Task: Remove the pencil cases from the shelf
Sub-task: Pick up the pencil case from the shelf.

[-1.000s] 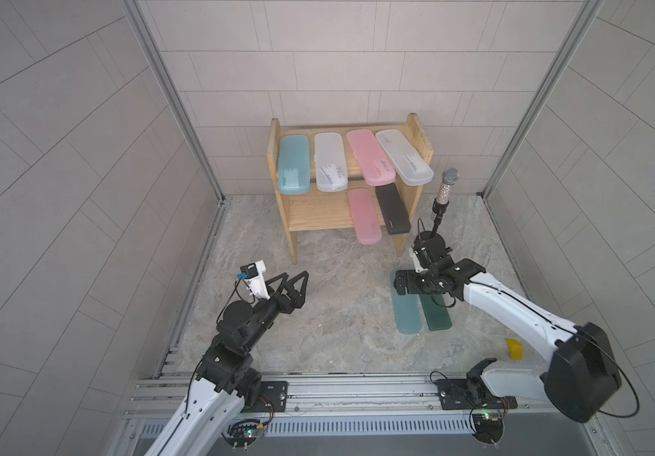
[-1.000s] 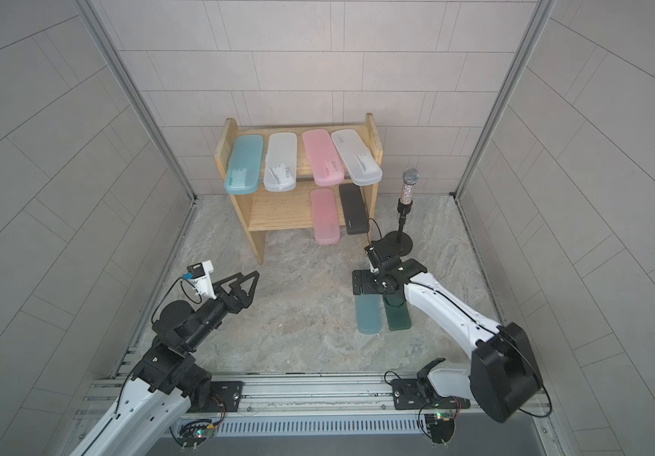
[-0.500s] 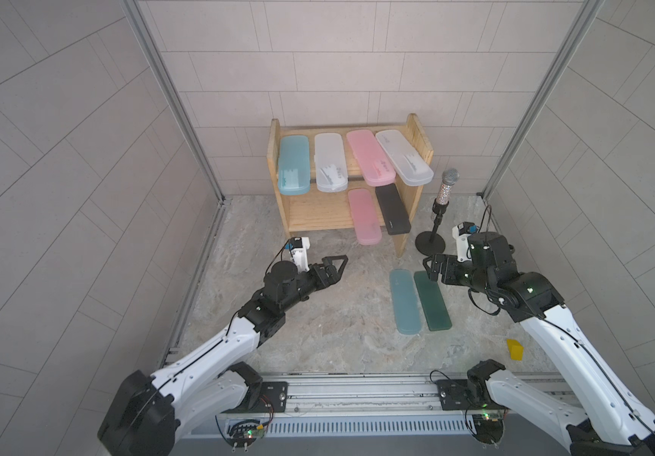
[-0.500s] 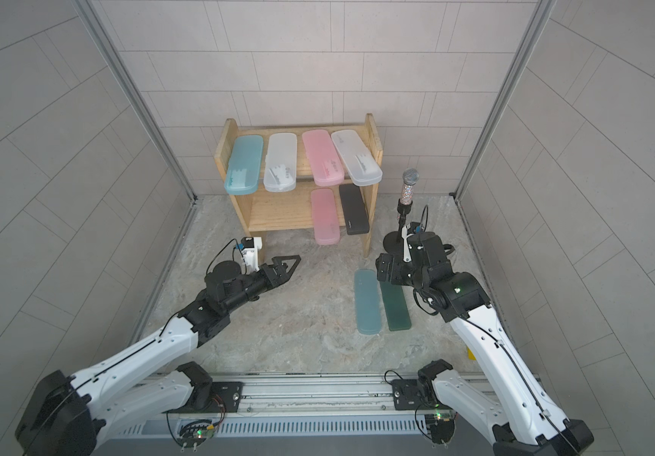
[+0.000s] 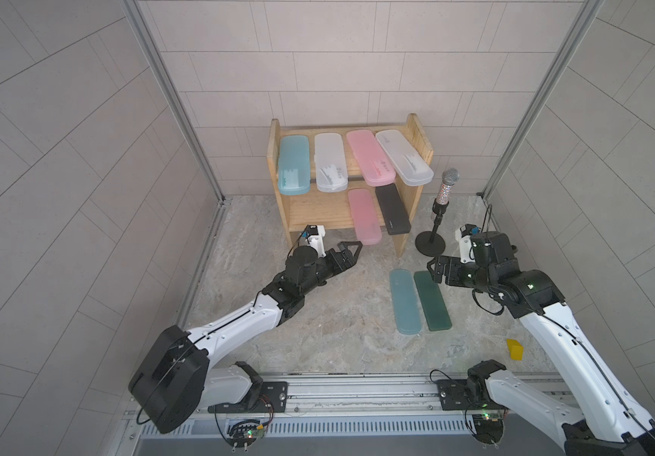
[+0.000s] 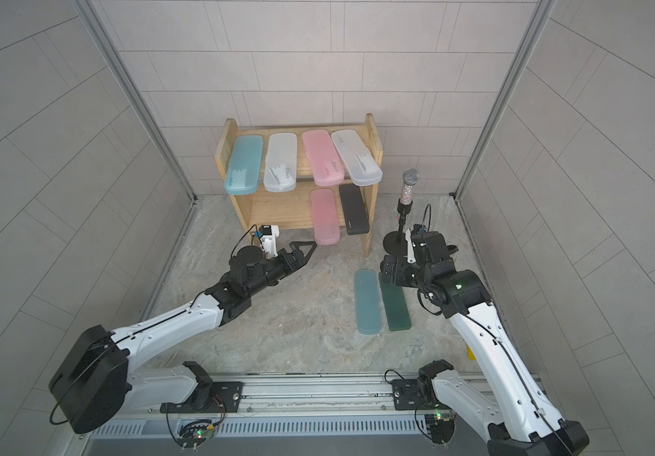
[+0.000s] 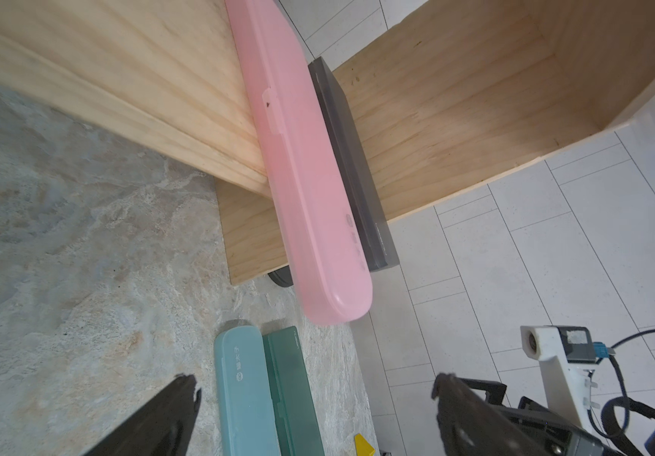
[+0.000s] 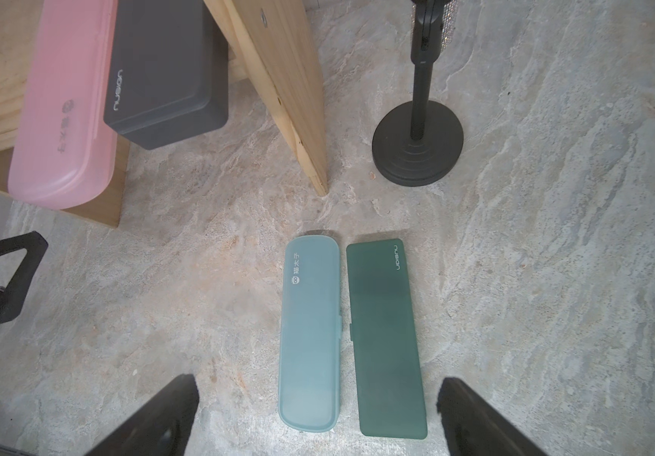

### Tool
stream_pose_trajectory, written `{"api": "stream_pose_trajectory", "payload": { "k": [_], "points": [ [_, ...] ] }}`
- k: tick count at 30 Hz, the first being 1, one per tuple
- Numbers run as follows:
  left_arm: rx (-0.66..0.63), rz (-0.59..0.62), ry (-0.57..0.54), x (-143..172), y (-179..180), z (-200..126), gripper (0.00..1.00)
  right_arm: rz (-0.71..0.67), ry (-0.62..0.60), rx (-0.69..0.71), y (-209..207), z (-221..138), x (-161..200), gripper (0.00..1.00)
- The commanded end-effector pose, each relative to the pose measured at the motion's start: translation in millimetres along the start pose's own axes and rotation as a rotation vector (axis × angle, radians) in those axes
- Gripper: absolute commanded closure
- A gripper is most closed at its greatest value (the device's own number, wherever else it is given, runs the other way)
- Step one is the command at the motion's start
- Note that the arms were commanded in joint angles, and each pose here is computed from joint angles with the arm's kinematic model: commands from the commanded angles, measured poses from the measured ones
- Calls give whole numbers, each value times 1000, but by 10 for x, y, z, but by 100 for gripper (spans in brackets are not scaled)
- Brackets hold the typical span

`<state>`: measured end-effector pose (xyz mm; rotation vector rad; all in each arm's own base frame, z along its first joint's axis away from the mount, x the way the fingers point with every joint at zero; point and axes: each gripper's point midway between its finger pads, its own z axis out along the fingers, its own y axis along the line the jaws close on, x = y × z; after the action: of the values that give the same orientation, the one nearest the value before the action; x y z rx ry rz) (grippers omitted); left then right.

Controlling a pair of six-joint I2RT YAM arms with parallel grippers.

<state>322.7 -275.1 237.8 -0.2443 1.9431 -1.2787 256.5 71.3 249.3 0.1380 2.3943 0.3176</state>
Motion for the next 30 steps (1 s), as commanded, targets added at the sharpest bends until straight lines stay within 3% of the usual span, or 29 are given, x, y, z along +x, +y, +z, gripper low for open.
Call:
{"api": "stream_pose_trajectory", "payload": {
  "k": [1,19,24,30],
  "points": [
    [50,-6,-40,-149,-203,94,0,-18,-2,11,-22,-55,-34,0],
    [77,-120,-76,-213,-123,511,5,-39,5,39,-115,-111,29,0],
    [74,-138,-77,-219,-101,581,11,-45,10,54,-167,-122,76,0],
    [75,-146,-72,-223,-117,622,30,-51,7,56,-173,-152,57,0]
  ]
}}
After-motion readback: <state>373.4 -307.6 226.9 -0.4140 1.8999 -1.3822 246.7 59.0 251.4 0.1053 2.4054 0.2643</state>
